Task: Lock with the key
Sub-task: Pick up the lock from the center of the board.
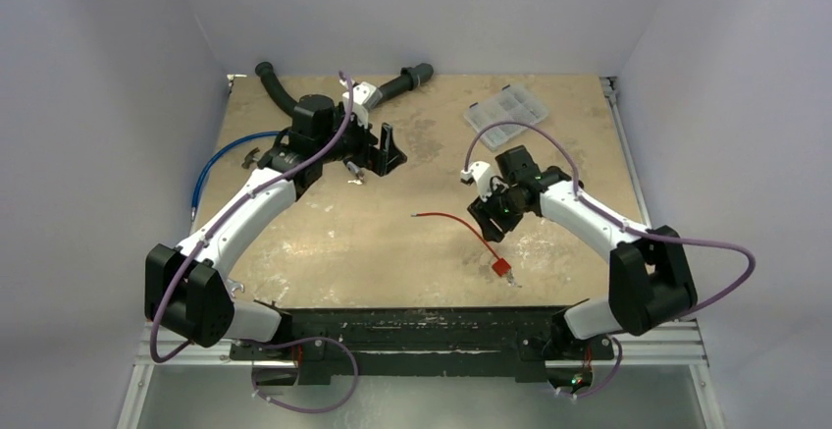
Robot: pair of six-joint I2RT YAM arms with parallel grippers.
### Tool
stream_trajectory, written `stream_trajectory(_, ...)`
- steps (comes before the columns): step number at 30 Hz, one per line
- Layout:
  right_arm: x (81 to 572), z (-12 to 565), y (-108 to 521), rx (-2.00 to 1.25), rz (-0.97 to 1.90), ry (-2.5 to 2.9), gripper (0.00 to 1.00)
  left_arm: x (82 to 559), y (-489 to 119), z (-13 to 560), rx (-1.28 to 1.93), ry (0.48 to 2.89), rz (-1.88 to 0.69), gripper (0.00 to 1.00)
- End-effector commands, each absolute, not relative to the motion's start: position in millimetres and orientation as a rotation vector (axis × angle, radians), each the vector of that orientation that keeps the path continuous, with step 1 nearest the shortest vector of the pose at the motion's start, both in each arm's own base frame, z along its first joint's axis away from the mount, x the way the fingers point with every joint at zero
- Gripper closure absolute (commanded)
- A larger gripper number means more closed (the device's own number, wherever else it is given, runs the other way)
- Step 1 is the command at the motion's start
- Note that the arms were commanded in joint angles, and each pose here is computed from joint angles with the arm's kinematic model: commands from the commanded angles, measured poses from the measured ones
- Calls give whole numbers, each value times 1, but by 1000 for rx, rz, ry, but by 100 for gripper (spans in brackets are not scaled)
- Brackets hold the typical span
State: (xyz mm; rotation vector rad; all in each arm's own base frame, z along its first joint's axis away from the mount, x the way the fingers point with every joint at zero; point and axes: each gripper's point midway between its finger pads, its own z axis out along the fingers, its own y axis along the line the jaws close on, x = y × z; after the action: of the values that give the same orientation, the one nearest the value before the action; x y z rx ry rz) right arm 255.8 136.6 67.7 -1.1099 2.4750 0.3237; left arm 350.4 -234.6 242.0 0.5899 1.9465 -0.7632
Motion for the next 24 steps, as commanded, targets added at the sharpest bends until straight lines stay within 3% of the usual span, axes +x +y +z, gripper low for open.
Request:
stream_trajectory(1,243,61,150,-1248,403,2470,41,353,-228,246,584,1925,-709,0)
stream_trajectory(24,236,30,155,-1331,217,2537,52,362,-210,237,530,1956,-577,0)
